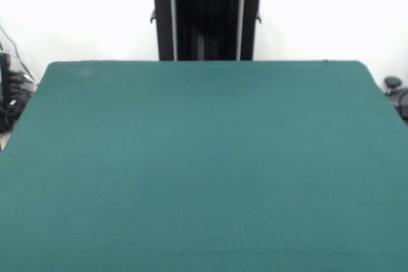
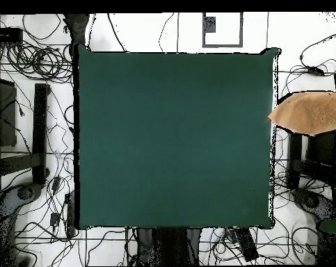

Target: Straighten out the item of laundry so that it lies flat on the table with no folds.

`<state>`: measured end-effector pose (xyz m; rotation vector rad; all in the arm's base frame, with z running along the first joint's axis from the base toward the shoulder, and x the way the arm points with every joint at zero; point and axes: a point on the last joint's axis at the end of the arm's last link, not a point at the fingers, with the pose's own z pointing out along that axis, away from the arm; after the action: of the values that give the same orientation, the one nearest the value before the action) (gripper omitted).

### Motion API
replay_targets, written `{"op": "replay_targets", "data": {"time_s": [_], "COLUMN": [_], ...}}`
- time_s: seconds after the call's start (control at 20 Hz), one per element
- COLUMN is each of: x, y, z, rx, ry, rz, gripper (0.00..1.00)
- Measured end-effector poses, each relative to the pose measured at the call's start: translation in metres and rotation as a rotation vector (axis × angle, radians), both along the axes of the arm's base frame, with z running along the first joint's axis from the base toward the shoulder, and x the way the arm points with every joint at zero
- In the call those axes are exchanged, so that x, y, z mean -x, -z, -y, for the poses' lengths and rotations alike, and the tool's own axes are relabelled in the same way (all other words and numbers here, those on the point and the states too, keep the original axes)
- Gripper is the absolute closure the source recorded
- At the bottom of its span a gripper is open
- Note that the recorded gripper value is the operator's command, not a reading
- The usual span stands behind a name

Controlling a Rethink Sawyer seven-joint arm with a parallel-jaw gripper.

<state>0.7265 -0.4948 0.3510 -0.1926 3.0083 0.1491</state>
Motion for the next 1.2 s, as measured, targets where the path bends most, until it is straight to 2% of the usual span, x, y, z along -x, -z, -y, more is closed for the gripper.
{"op": "replay_targets", "data": {"time_s": [0.1,0.2,0.4,0.55,0.65,0.75,0.95,1.0,1.2], "x": [0.017,0.047,0.074,0.081,0.082,0.081,0.076,0.073,0.071], "y": [-0.005,-0.017,-0.033,-0.039,-0.045,-0.046,-0.045,-0.043,-0.035], "z": [0.002,0.0,-0.009,-0.019,-0.042,-0.055,-0.095,-0.116,-0.151], "rx": [-0.009,0.003,0.055,0.087,0.124,0.135,0.144,0.142,0.129], "ry": [-0.019,-0.047,-0.066,-0.074,-0.087,-0.089,-0.068,-0.047,0.0], "rz": [0.003,0.02,0.057,0.078,0.111,0.126,0.17,0.188,0.206], "gripper": [1.0,1.0,1.0,1.0,1.0,1.0,1.0,1.0,1.0]}}
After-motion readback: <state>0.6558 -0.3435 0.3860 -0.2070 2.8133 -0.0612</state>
